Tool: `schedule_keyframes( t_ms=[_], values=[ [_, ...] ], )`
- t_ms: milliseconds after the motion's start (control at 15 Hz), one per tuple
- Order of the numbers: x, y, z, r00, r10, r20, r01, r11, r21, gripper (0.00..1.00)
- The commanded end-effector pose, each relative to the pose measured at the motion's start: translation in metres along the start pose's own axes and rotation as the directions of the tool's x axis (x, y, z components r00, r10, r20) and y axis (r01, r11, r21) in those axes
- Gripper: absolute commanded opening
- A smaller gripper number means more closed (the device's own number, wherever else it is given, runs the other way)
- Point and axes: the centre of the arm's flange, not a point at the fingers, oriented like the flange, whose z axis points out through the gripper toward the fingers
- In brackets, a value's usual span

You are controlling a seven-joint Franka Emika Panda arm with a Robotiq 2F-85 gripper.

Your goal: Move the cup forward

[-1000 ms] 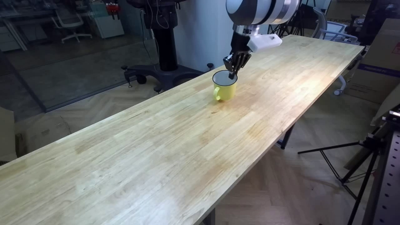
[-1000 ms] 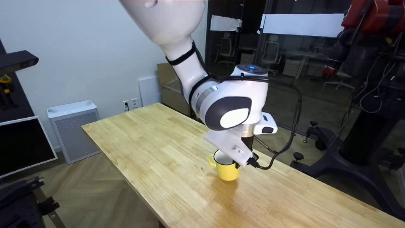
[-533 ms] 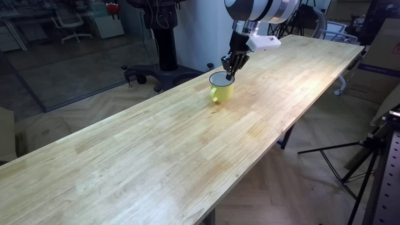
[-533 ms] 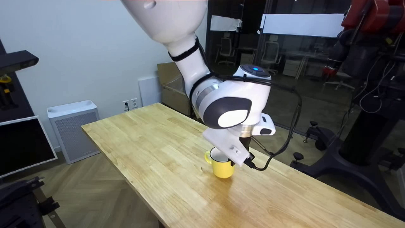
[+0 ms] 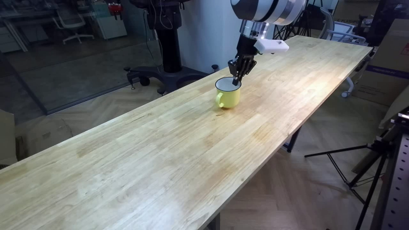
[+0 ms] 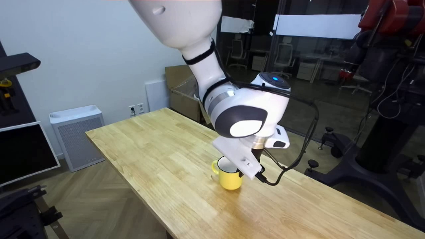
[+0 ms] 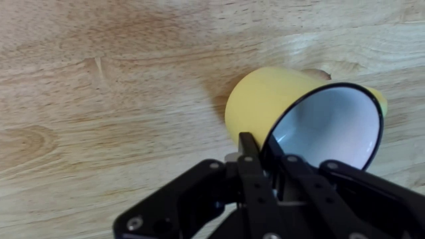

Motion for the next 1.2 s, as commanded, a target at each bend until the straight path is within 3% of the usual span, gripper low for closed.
schedule_keyframes(
  t_ms=[0,67,133,267,800,1133],
  values=[
    [0.01,0.004,-0.005,1.0,0.001,0.006,-0.001,0.999,0.049,0.03],
    [0.01,0.004,-0.005,1.0,-0.001,0.013,0.0,0.999,0.055,0.03],
    [0.01,0.004,-0.005,1.0,-0.003,0.019,0.002,0.998,0.06,0.36],
    [0.011,0.004,-0.006,1.0,-0.003,0.027,0.001,0.997,0.071,0.42],
    [0.013,-0.004,-0.015,0.999,-0.017,0.031,0.015,0.998,0.066,0.98],
    [0.014,-0.026,-0.023,0.997,0.0,0.073,-0.003,0.999,0.039,1.0]
  ],
)
